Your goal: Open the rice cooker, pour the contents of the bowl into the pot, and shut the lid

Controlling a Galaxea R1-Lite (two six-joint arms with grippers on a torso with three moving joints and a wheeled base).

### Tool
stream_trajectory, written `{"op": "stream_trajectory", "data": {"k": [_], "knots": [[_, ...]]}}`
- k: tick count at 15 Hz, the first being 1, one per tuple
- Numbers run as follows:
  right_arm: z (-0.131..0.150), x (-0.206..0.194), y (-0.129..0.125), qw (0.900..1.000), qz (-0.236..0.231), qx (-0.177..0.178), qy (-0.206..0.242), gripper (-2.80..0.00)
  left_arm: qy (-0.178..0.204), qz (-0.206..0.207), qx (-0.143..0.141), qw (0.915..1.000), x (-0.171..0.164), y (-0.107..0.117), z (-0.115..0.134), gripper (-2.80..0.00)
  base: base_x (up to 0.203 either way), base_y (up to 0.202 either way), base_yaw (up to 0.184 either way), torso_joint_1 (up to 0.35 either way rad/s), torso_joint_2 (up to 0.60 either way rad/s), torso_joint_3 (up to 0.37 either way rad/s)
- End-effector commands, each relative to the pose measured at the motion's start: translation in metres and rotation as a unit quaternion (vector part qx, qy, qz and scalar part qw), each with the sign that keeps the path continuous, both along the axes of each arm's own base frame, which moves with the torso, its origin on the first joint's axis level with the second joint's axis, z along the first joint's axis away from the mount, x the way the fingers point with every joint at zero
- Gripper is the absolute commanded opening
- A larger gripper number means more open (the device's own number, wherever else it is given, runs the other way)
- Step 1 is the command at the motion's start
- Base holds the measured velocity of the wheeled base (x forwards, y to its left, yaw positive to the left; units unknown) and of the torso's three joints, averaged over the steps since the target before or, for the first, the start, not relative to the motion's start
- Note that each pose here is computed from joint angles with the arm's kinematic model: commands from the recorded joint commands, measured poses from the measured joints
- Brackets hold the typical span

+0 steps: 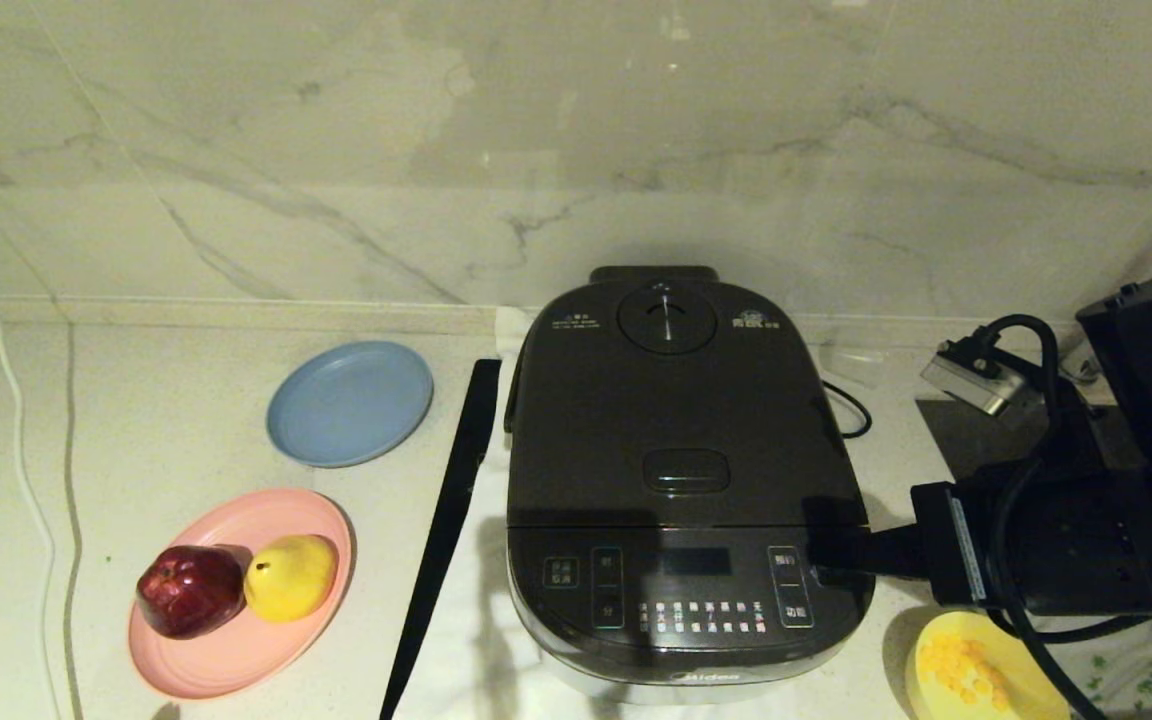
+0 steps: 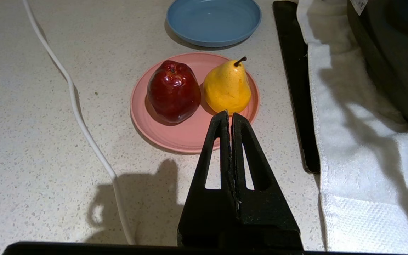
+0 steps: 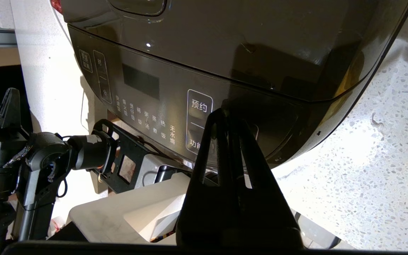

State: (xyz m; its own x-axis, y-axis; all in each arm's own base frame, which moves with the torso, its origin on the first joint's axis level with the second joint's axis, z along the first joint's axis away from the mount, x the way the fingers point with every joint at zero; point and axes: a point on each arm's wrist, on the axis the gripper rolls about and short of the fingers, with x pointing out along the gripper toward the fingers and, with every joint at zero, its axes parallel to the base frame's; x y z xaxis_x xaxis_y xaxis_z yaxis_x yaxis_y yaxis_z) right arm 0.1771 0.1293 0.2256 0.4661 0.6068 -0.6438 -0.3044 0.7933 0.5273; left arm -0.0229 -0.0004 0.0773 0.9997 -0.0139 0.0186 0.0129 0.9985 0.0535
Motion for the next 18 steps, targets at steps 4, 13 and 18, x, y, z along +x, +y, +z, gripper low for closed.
{"op": "stream_trajectory", "data": {"k": [4,13,18], "knots": [[-0.001,-0.001,0.000,1.000,-0.001,-0.001,0.004,-2.80,0.004,0.000,0.000,1.0000,0.001,0.000,-0.002,-2.80,0.000,0.000,0.000,0.000,0.00,0.000],[-0.009,-0.004,-0.003,1.000,-0.001,-0.009,0.015,-2.80,0.004,0.000,0.000,1.0000,0.001,0.000,-0.002,-2.80,0.000,0.000,0.000,0.000,0.00,0.000],[-0.001,-0.006,-0.004,1.000,-0.005,0.001,0.002,-2.80,0.004,0.000,0.000,1.0000,0.001,0.000,-0.002,-2.80,0.000,0.000,0.000,0.000,0.00,0.000]]}}
